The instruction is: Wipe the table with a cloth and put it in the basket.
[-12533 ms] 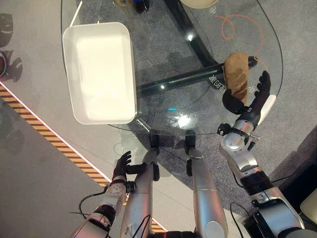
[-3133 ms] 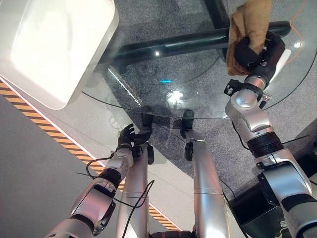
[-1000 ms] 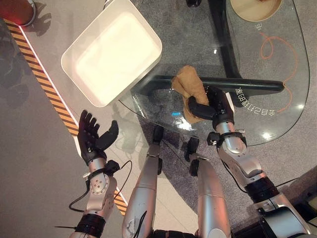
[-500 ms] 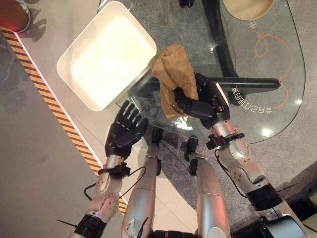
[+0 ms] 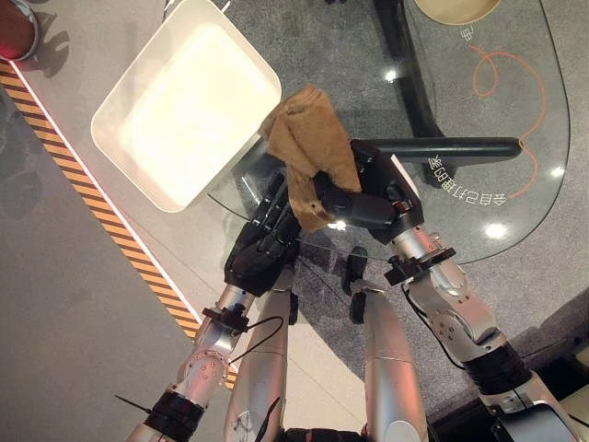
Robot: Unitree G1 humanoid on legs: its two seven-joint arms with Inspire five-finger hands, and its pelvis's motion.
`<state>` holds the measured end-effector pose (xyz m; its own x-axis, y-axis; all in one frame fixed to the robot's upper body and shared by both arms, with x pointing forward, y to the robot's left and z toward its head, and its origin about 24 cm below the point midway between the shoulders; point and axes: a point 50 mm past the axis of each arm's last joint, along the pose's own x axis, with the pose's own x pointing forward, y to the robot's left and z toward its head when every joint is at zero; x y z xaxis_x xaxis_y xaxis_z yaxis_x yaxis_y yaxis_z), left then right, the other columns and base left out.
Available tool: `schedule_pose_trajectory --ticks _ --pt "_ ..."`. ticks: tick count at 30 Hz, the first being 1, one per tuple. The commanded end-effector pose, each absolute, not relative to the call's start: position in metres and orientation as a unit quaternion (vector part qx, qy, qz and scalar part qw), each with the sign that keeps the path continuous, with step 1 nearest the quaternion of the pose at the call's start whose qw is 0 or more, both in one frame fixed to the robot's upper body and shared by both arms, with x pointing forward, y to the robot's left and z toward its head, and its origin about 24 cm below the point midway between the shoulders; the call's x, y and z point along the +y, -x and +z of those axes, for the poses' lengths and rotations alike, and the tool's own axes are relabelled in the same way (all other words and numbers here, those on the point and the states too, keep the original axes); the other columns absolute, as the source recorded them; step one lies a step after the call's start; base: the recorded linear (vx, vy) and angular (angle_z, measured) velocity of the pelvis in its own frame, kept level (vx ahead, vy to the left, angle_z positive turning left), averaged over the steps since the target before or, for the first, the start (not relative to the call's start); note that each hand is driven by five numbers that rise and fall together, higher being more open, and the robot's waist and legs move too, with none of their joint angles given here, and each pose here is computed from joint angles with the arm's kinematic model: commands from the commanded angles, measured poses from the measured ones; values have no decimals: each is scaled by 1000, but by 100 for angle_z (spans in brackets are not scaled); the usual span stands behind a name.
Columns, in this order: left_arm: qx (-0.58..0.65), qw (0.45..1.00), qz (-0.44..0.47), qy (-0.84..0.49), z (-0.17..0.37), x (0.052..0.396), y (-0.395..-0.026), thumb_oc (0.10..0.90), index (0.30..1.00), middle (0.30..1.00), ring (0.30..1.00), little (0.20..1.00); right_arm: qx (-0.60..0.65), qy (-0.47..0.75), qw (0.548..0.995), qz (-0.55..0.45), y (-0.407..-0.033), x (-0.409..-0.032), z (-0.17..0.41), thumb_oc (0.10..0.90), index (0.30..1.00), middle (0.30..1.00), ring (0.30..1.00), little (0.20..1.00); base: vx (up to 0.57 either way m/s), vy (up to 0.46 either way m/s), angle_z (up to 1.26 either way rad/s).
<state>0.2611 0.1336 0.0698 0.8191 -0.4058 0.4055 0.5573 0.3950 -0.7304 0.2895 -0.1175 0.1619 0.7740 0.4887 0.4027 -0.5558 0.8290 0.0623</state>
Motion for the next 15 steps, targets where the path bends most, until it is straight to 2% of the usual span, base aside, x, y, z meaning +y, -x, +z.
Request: schedule_pose_trajectory --ticks 1,5,15 --pt "-155 756 -393 500 105 119 -247 800 900 900 900 900 -316 -69 859 397 -258 -88 214 100 300 300 300 200 0 0 0" --pt "-162 727 -425 515 113 115 -245 800 900 900 900 900 -302 -55 863 401 -260 -87 208 100 300 300 300 200 0 0 0" --pt "-171 729 -436 499 124 114 -248 800 900 900 900 900 -261 -29 863 431 -260 -77 196 100 300 300 300 200 0 0 0"
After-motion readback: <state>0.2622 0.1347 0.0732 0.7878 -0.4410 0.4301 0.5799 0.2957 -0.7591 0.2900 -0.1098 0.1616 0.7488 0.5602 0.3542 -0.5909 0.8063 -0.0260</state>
